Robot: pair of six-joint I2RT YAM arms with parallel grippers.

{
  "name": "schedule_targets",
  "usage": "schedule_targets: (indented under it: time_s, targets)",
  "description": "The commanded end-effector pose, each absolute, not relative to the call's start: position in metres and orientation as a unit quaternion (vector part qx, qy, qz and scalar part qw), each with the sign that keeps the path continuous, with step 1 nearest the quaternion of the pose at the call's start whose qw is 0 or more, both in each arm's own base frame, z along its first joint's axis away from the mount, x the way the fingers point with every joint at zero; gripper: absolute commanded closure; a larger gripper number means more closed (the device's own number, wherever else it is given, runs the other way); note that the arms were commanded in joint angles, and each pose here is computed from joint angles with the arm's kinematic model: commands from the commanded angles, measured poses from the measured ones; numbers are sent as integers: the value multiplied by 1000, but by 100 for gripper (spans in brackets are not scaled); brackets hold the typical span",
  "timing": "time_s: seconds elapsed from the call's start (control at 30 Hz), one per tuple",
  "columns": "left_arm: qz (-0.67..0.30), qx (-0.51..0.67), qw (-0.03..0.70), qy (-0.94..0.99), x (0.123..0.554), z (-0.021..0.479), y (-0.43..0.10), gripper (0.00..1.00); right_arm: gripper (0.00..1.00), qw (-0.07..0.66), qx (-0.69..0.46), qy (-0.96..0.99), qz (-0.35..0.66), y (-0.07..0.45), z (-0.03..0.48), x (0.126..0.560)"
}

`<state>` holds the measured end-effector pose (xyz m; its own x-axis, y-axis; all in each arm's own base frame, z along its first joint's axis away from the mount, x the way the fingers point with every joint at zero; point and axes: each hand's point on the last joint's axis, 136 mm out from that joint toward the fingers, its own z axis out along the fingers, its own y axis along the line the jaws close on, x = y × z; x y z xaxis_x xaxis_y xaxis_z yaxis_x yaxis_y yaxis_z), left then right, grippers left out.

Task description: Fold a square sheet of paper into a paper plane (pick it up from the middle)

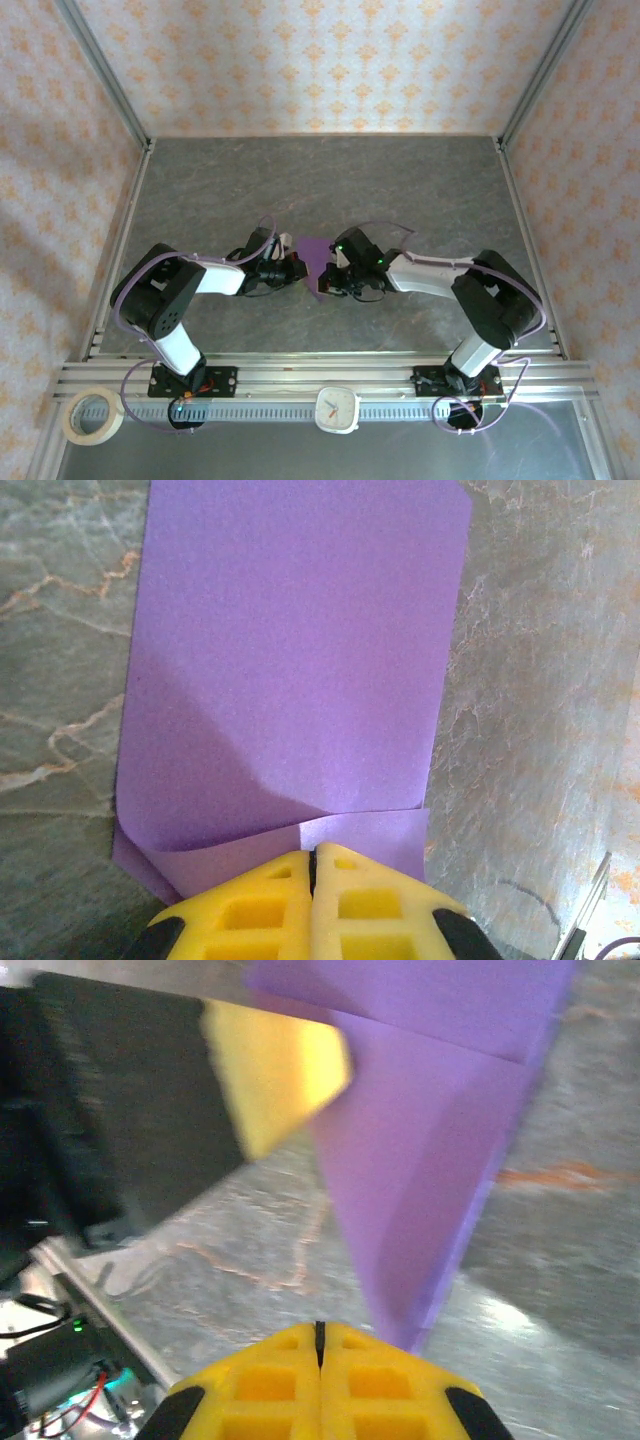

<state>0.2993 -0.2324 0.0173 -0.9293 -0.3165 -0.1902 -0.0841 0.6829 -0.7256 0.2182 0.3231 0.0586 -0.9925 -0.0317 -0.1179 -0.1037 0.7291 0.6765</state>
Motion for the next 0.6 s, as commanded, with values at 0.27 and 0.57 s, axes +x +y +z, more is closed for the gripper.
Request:
schedule_targets:
  time_s: [0.27,0.57]
  targets:
    - [-329,-133,126,926,283,-12,-217,100,100,54,-19,934,352,350,33,235]
    - [-323,-140,121,928,283,-17,-216,100,100,28,-27,941,335,315,12,199]
